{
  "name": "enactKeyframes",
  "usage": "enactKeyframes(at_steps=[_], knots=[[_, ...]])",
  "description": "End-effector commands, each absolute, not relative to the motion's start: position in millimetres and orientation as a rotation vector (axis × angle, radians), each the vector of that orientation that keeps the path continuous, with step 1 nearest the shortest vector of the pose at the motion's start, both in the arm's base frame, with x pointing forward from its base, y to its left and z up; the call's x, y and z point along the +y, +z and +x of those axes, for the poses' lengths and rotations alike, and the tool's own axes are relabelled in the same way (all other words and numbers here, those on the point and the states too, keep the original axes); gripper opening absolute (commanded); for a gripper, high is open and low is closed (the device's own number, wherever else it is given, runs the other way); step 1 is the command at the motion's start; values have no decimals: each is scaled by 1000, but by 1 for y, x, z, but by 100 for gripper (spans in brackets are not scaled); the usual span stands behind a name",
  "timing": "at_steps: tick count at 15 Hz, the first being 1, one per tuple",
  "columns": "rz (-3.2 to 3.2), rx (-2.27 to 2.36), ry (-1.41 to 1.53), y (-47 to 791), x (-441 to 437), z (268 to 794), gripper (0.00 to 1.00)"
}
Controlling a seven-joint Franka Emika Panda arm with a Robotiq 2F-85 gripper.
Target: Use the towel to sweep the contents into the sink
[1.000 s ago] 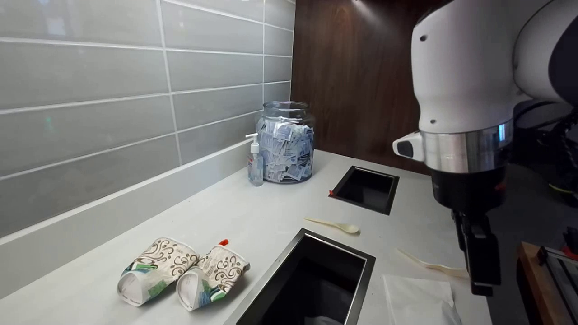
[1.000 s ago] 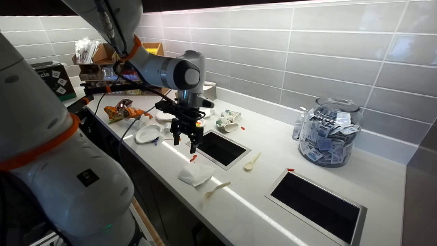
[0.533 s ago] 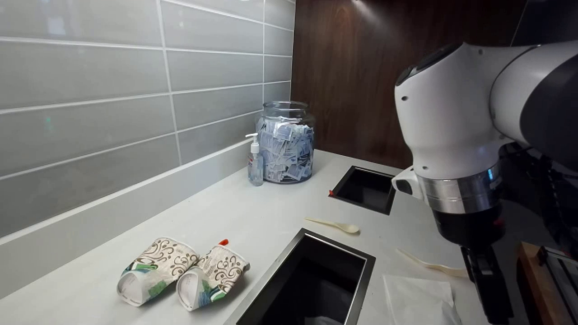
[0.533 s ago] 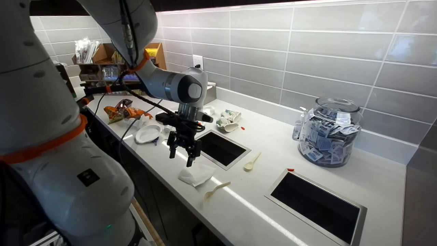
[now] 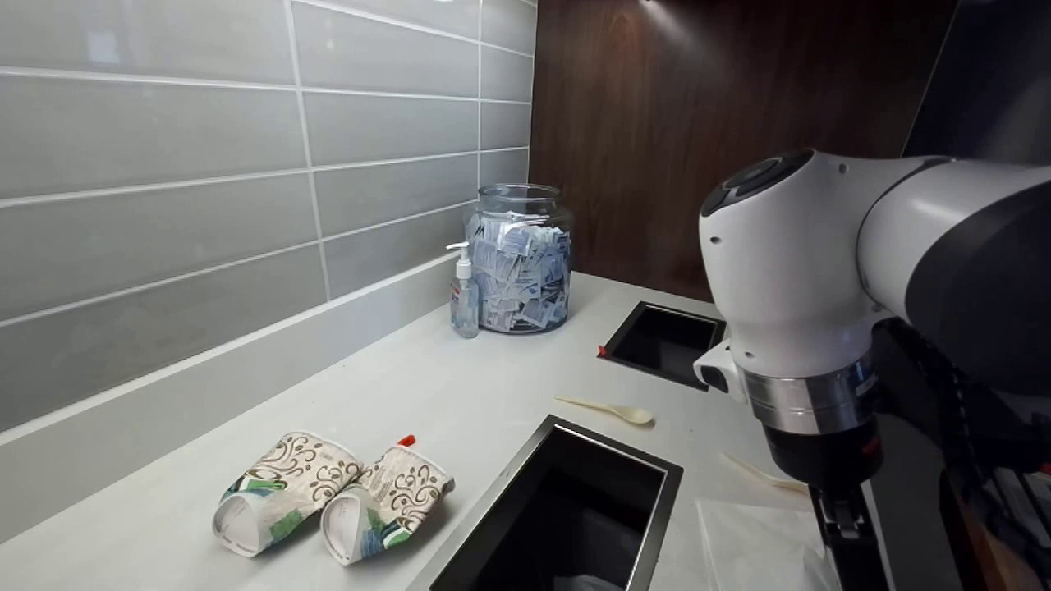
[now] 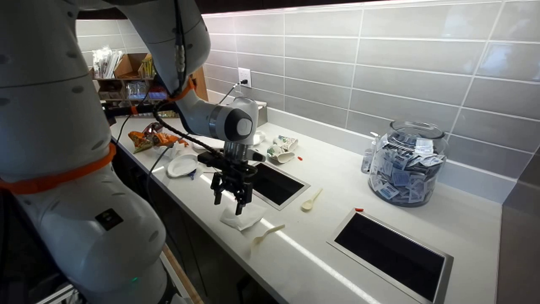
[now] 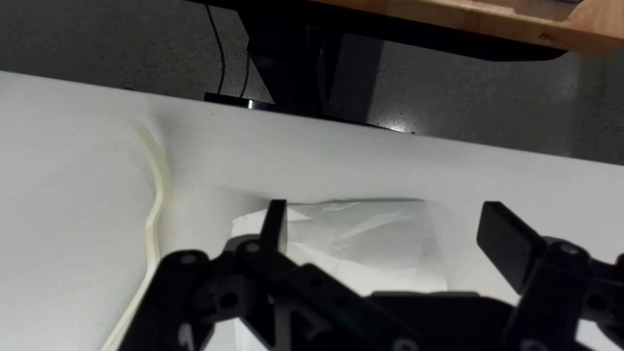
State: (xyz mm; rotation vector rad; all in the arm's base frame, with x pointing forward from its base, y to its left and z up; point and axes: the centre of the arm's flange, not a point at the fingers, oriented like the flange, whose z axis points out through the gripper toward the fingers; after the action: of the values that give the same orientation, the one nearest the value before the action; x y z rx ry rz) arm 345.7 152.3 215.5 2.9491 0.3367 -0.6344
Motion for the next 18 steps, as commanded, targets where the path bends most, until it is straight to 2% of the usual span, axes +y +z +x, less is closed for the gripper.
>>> enactKeyframes(at_steps=[1,8,10,11,13,18], knots=[[2952,335,-595,192,151,354,100],[2975,324,-538,182,149,364,99],[2983,321,-539,180,149,364,92],[2982,319,-538,180,149,365,70],[2982,317,-539,178,149,365,65],[2986,314,-556,175,149,365,26]])
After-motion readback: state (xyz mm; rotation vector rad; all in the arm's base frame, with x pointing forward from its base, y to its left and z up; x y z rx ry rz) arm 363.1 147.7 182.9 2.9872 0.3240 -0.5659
